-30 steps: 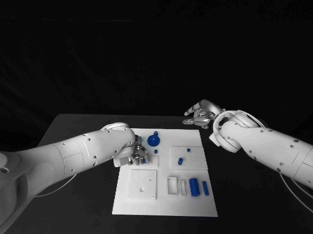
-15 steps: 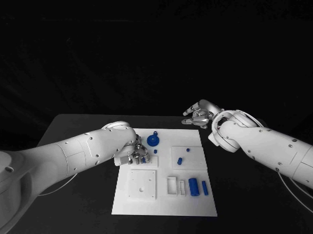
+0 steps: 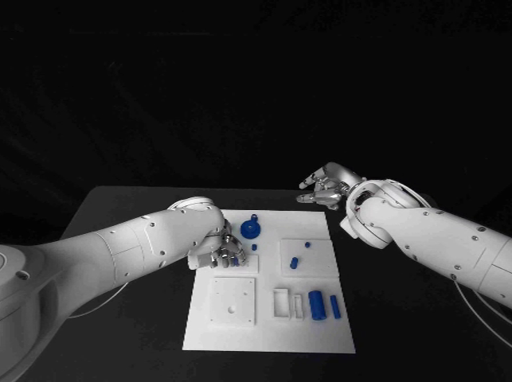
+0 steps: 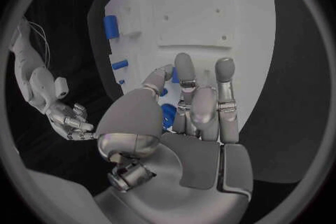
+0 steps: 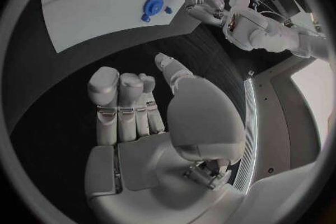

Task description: Assemble the parts on the task board

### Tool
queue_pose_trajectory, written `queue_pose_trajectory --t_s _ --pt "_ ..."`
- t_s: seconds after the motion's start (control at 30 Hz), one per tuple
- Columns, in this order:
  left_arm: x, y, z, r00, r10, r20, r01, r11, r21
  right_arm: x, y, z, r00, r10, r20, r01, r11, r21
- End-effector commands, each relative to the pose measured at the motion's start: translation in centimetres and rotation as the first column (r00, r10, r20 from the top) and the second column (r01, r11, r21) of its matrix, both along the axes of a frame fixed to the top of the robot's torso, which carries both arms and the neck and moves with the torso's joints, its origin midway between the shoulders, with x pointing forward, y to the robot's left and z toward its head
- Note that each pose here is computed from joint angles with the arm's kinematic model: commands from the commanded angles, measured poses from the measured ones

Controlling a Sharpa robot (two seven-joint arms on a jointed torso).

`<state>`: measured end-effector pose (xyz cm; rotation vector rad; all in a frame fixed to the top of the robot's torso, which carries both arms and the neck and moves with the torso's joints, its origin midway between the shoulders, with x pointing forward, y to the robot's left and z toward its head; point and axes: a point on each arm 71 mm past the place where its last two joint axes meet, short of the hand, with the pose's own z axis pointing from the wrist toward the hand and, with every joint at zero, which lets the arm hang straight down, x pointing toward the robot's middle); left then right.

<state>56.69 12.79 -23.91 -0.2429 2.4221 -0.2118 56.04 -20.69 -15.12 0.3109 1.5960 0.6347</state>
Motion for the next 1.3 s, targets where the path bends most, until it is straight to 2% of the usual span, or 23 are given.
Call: queue_pose_trajectory --t_s 0.03,1.3 --pt "-0.36 -0.43 -0.59 0.999 -0.015 -0.028 0.015 1.0 0.0 -0.05 0.16 -0.03 1.0 0.011 -0.004 -0.011 1.0 -0.005" --pt "-0.48 0.14 -1.01 0.996 -0.031 -0.081 0.032 0.999 0.01 -0.09 0.29 -0.29 1.0 0.013 -0.008 -0.013 1.0 -0.004"
